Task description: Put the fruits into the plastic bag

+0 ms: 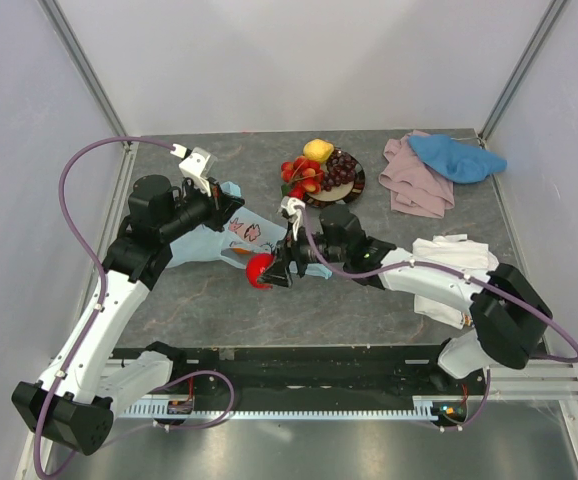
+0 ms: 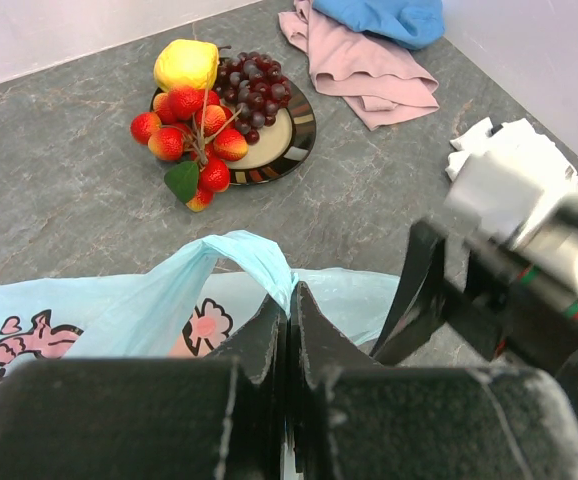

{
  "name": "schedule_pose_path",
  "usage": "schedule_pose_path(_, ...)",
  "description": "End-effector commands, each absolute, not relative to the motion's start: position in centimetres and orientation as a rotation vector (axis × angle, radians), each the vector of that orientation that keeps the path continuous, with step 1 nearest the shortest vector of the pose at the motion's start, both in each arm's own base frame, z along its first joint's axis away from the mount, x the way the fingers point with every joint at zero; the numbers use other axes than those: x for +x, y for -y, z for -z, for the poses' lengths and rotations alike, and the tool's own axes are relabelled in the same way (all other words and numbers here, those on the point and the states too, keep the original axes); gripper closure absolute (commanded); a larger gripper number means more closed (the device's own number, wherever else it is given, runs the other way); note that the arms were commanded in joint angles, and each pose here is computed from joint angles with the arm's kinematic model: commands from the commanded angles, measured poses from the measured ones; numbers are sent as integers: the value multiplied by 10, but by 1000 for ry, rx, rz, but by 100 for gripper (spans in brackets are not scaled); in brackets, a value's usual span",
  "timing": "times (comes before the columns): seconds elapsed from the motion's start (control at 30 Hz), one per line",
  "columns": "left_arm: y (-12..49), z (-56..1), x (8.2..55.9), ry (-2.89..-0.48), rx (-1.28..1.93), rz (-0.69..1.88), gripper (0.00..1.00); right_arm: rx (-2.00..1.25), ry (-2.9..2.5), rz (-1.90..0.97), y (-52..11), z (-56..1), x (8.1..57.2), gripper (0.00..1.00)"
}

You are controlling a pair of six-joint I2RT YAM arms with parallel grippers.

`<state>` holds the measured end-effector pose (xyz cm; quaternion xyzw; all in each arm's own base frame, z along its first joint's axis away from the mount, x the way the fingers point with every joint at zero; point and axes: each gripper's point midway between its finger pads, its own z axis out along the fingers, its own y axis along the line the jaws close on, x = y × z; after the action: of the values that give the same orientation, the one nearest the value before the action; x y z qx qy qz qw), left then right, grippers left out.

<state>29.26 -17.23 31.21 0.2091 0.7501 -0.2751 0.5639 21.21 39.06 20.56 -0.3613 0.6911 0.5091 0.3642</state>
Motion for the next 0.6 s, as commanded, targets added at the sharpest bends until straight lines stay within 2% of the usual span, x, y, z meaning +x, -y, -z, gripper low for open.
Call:
schedule_pose_path(0.0,171,-336,294,-1698,505,629,98,-947,-1880,-1207,-393,-179,222,50)
schedule_pose_path(0.3,171,-337,293,-1694,507,631,99,-723,-2019,-976,-387,-151,273,52)
schedule_pose_path(0.57,172,-338,292,-1689,514,639,99,-519,-2000,-906,-376,-166,317,52)
